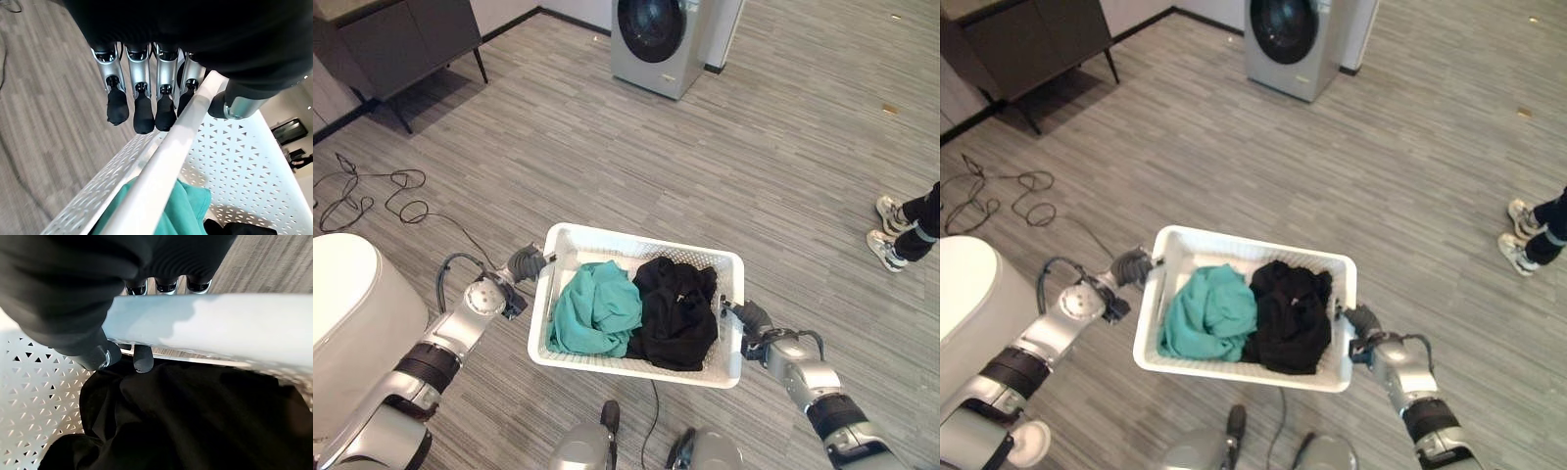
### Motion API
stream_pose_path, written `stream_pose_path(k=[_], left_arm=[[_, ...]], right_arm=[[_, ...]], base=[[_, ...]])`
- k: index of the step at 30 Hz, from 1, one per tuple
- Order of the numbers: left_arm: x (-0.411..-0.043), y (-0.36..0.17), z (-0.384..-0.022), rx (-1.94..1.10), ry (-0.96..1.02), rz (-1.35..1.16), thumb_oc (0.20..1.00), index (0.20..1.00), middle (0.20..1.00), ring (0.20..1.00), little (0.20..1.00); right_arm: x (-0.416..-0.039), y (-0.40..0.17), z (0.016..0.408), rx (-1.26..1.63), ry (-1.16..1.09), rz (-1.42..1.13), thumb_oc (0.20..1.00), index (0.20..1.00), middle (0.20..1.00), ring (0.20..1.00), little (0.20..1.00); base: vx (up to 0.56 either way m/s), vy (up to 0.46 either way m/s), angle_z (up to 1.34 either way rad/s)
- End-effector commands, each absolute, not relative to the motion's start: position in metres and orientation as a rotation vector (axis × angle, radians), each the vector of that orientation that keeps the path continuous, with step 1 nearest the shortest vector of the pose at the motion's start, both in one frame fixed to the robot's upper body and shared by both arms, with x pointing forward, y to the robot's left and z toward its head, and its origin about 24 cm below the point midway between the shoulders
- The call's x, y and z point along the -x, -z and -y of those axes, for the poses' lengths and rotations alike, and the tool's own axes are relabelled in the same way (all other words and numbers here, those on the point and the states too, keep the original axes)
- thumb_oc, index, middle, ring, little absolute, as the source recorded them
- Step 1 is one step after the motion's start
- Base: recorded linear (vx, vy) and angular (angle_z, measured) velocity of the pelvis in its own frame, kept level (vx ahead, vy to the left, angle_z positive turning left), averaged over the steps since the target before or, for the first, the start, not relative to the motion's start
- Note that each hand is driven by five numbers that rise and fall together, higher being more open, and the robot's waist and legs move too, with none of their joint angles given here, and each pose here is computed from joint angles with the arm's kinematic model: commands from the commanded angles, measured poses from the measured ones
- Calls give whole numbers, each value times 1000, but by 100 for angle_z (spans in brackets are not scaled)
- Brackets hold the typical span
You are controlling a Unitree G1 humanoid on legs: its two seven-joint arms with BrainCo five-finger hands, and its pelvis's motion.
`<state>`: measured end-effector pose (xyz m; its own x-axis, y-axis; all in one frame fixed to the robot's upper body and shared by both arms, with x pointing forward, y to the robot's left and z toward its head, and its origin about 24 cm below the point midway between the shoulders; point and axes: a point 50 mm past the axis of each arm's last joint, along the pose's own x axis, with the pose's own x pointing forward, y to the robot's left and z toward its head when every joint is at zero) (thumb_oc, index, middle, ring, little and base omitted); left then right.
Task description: Grab the laundry basket,head to the washer,open it,put in the laundry and shut it.
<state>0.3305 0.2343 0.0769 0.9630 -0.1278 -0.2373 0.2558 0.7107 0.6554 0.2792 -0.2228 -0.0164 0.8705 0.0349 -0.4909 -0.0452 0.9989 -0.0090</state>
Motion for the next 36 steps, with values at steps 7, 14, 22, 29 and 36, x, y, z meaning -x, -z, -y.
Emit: stream_pose_path(k=[7,14,22,29,36], left_arm=[[-338,-122,-302,-820,-120,-140,200,200,200,200,200],[-331,-98,-293,-778,-82,-189,200,200,200,200,200],[-325,-105,-293,-729,-96,-147,200,200,200,200,200],[-333,-110,-289,-729,-101,-125,200,200,200,200,200],[-332,-116,-297,-759,-112,-123,200,200,200,200,200]], right_arm=[[-272,-6,285,22,115,-405,200,200,200,200,200],[-264,-1,291,61,95,-451,200,200,200,200,200],[-263,-3,292,74,107,-449,200,200,200,200,200],[-267,-5,279,65,64,-404,200,200,200,200,200],[-282,-11,259,53,-3,-369,200,200,200,200,200]], base=[[485,-74,37],[443,-170,18],[356,-276,-31],[323,95,-21],[414,153,-42]])
